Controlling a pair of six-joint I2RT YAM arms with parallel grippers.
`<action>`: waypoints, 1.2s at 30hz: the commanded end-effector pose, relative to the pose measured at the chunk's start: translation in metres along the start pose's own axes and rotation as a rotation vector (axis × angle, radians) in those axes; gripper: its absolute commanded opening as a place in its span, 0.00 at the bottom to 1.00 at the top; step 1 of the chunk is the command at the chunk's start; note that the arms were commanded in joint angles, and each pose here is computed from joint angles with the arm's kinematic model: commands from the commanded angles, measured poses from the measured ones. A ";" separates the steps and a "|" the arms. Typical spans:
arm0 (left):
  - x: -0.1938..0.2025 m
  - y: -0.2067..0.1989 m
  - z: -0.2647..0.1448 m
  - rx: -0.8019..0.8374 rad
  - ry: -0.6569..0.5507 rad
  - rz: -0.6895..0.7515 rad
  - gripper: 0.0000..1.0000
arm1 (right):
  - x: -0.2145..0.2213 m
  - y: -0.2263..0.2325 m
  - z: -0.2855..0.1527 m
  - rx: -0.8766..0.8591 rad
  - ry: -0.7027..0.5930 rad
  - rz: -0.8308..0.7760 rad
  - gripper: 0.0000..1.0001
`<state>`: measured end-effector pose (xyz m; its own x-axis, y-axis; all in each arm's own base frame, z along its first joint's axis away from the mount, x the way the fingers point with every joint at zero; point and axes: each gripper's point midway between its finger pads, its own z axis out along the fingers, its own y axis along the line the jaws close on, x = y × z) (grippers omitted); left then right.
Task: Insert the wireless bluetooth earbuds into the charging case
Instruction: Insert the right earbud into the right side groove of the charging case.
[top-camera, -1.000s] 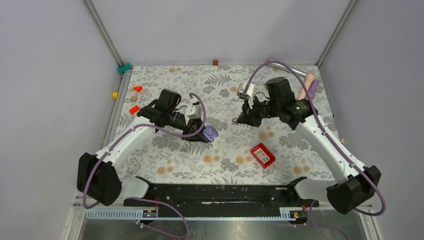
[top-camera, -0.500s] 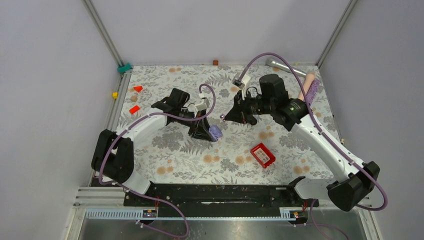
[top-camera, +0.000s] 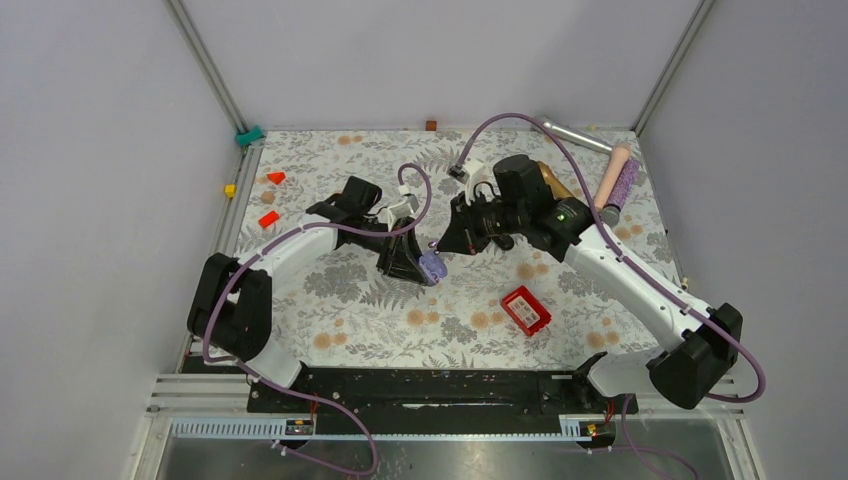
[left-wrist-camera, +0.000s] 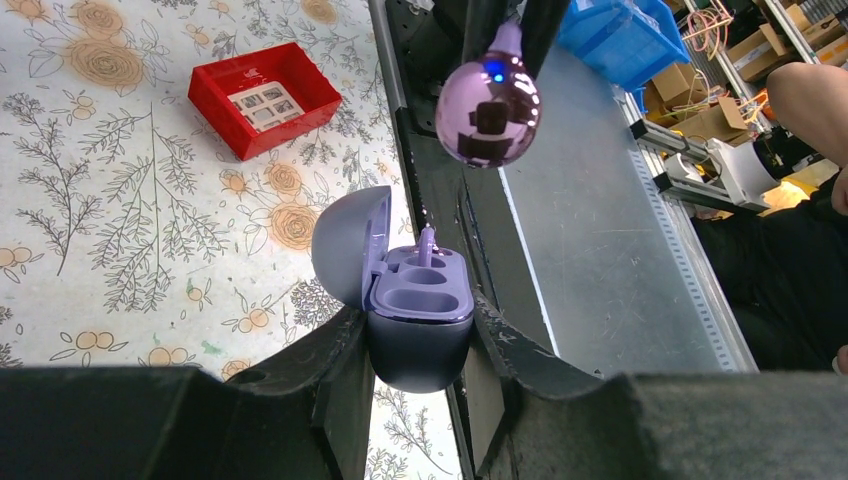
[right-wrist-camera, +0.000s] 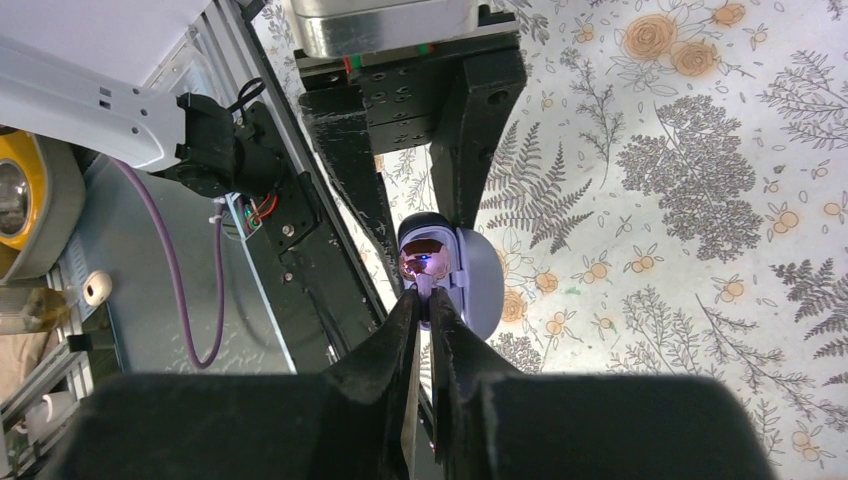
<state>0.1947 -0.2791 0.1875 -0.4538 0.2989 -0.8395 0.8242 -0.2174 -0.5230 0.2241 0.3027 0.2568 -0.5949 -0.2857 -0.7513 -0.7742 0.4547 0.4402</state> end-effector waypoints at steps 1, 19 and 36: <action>-0.022 -0.009 0.000 0.061 -0.040 0.067 0.00 | -0.013 0.012 -0.007 -0.001 -0.040 0.004 0.06; -0.024 -0.014 0.000 0.074 -0.047 0.070 0.00 | 0.006 0.009 0.011 0.030 0.003 -0.057 0.06; -0.026 -0.015 -0.001 0.069 -0.047 0.081 0.00 | 0.012 0.007 0.025 0.035 0.033 -0.079 0.07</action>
<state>0.1913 -0.2792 0.1919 -0.4754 0.2907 -0.8304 0.8046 -0.2381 -0.5440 0.2124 0.3158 0.2301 -0.5810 -0.3593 -0.7303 -0.7878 0.4739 0.3936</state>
